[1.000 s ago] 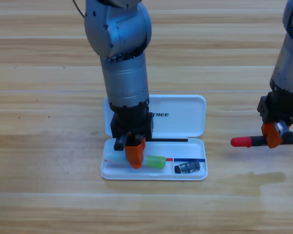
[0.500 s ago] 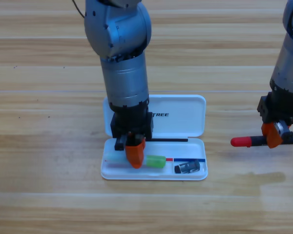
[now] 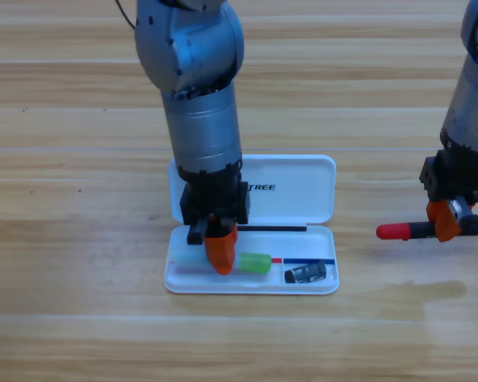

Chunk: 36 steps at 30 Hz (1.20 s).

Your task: Clean up eraser and pencils

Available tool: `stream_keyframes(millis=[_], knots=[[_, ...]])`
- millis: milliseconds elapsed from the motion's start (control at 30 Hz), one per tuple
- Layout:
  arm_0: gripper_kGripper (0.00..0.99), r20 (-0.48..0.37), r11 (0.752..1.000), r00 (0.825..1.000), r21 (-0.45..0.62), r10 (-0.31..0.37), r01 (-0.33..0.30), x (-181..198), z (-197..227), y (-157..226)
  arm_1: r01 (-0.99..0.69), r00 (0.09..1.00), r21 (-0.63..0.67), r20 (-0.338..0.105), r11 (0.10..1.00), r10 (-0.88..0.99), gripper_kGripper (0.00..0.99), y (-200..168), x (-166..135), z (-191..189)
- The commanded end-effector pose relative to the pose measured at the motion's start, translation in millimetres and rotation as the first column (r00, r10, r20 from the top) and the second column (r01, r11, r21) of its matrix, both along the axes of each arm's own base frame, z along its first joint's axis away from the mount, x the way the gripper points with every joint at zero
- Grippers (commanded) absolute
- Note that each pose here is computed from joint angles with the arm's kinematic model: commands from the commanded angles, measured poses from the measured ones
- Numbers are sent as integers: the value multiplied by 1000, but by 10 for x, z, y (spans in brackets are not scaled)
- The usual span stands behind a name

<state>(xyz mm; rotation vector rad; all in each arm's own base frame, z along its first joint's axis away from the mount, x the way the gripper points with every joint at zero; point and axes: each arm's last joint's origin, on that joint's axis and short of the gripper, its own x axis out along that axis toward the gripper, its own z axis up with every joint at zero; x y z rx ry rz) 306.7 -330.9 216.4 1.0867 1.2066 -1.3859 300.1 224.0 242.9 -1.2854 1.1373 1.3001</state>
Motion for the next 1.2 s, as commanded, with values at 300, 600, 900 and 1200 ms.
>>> stream_keyframes(millis=[300,600,900,1200], knots=[[985,-51,998,998,45,38,-36,83,-281,33,-8,1000,8,-17,1000,8,0,17,-66,29],[990,-41,998,998,41,42,-41,84,-240,36,-30,1000,32,-4,999,30,0,53,-184,138],[990,115,998,993,-61,16,-9,-94,611,279,-67,998,52,0,996,67,0,579,-414,270],[990,352,969,922,-233,161,-80,-749,1888,1151,-73,997,45,4,996,73,0,1280,-344,13]])
